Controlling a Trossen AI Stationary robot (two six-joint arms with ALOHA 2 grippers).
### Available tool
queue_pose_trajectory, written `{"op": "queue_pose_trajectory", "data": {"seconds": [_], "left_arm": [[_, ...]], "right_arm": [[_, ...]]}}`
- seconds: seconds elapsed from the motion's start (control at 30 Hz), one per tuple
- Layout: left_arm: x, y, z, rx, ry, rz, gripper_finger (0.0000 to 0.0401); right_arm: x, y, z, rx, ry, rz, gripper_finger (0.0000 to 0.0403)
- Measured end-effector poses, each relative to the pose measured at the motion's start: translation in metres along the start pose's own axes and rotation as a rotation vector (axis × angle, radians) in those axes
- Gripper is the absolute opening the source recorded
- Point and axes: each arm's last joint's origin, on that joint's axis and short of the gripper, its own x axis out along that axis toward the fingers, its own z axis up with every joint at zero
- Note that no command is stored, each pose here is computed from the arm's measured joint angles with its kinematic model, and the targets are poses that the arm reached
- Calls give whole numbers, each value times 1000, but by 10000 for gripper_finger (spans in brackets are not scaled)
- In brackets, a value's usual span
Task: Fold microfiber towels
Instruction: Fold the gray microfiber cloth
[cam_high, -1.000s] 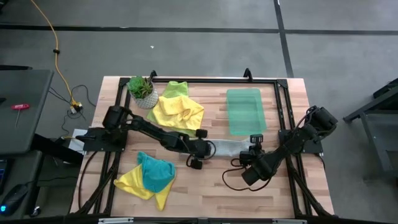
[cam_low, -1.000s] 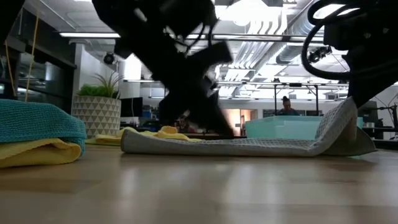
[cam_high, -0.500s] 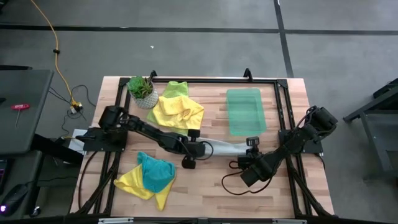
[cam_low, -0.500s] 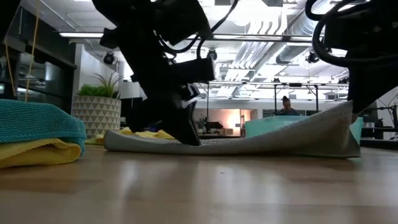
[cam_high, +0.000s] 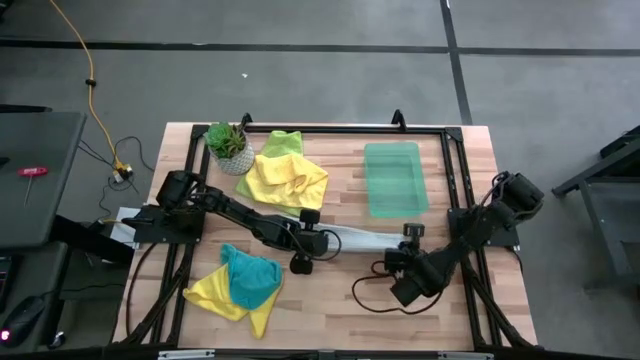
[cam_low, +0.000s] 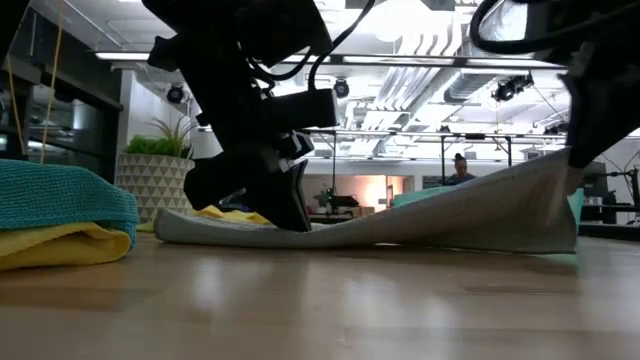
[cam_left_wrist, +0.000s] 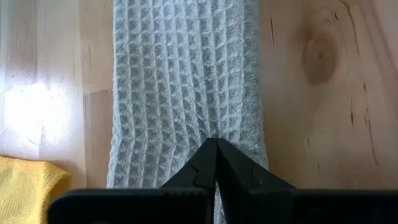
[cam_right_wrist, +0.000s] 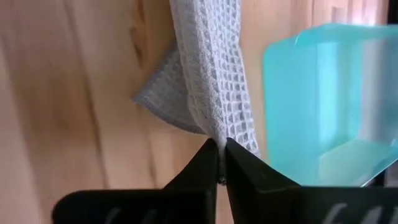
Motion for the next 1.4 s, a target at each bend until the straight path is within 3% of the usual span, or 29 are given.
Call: {"op": "queue_pose_trajectory", "data": {"seconds": [0.33,0.47,0.57,0.67,0.9,1.2,1.4], "left_arm": [[-1,0,-1,-4,10,0,0],[-1,0,-1,-11,5,0,0],[-1,0,-1,-11,4,-2,0],[-1,0,0,-12,3,-15,0],[-12,2,24,39,-69,-33,0],[-22,19,49,79,-152,-31,0],[-22,20,33,95,7,-47,0]], "right_arm": [[-17,16,-32,143,43,-20,143],[-13,35,-43,233,-27,80,179],[0,49,-51,282,-64,179,187],[13,54,-57,312,-92,209,188],[40,43,-64,380,-188,86,188],[57,38,-77,382,-198,64,188],[45,36,-76,341,-188,92,188]]}}
